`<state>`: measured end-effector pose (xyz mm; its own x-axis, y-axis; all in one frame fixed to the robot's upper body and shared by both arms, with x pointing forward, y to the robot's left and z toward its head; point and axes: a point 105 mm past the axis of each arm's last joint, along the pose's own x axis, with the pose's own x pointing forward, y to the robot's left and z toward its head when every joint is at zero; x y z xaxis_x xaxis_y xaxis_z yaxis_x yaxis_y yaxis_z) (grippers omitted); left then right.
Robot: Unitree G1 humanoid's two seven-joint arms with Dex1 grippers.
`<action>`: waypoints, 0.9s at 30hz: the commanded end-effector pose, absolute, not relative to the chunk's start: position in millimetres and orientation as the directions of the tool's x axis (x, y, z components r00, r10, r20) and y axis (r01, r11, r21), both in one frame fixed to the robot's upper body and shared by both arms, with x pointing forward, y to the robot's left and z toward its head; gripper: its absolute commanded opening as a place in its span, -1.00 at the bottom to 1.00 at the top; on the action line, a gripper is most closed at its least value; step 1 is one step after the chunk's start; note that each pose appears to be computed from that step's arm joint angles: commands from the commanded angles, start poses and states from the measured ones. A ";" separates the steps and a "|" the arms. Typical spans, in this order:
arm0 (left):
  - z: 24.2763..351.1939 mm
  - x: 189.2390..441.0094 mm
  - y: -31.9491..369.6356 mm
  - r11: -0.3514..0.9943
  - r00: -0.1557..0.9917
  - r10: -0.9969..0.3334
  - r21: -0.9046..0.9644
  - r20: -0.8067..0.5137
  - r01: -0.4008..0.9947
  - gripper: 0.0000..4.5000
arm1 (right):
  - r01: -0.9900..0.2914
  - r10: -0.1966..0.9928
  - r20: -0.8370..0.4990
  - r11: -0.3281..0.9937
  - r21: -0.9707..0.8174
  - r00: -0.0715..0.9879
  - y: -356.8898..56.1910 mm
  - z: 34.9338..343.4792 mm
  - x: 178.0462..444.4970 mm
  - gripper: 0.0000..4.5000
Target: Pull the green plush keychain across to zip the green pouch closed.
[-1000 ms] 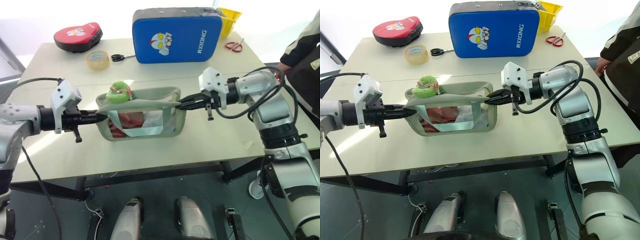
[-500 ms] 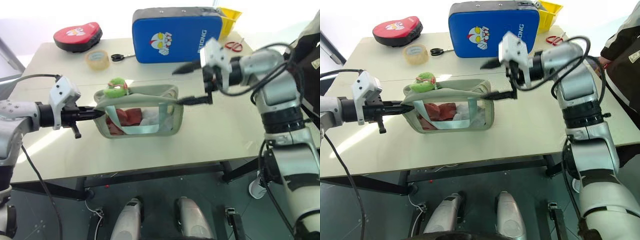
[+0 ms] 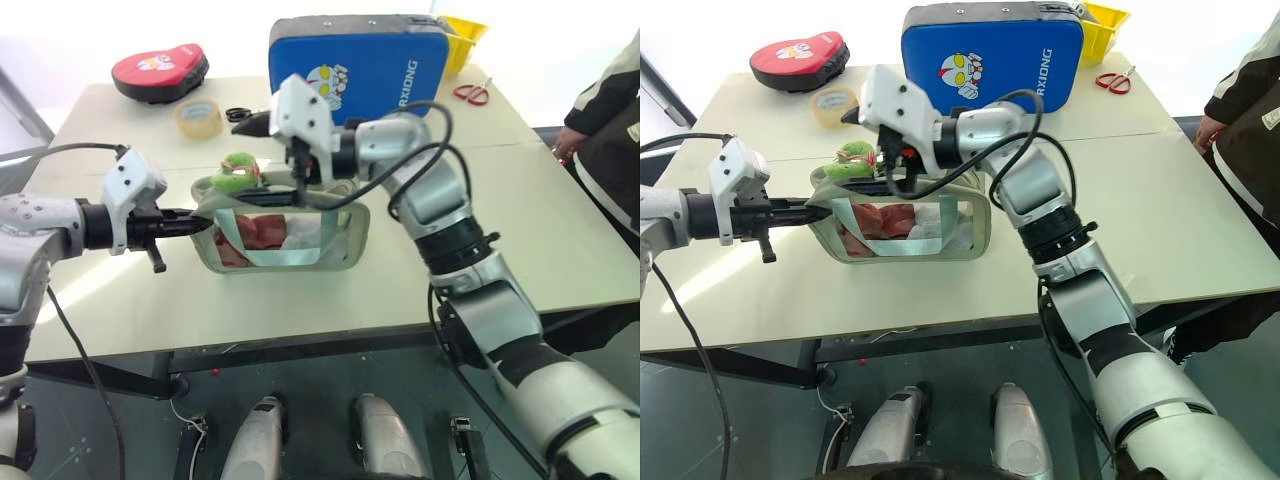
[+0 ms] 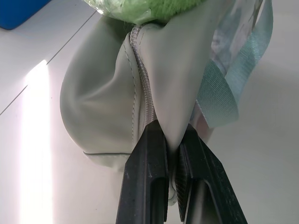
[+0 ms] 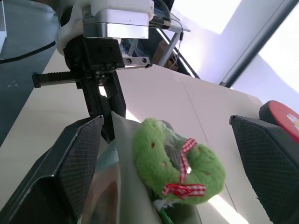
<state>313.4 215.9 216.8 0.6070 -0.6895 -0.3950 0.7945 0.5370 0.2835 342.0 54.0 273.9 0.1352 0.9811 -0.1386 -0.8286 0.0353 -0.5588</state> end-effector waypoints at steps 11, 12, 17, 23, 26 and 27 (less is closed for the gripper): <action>230.3 310.6 214.4 0.533 0.625 -0.690 0.329 -0.364 0.780 -1.00 | -0.787 0.958 -0.171 0.081 -0.612 0.232 57.4 286.7 358.5 -0.95; 230.3 310.7 214.5 0.534 0.626 -0.690 0.329 -0.364 0.779 -1.00 | -0.790 0.957 -0.162 0.098 -0.605 0.242 52.8 290.7 360.1 -0.95; 228.8 309.4 213.8 0.534 0.624 -0.691 0.325 -0.365 0.781 -1.00 | -0.806 0.946 -0.100 0.205 -0.555 0.309 17.3 316.9 365.7 -0.95; 226.5 309.0 216.1 0.541 0.630 -0.684 0.324 -0.367 0.776 -1.00 | -0.749 0.849 -0.106 0.391 -0.534 0.518 -56.2 323.0 382.7 -0.95; 224.8 308.2 216.7 0.543 0.630 -0.683 0.319 -0.370 0.777 -1.00 | -0.703 0.783 -0.117 0.469 -0.535 0.611 -90.0 317.4 385.8 -0.95; 224.4 308.1 216.6 0.543 0.629 -0.683 0.318 -0.370 0.777 -1.00 | -0.680 0.754 -0.118 0.500 -0.536 0.647 -102.0 314.6 387.7 -0.95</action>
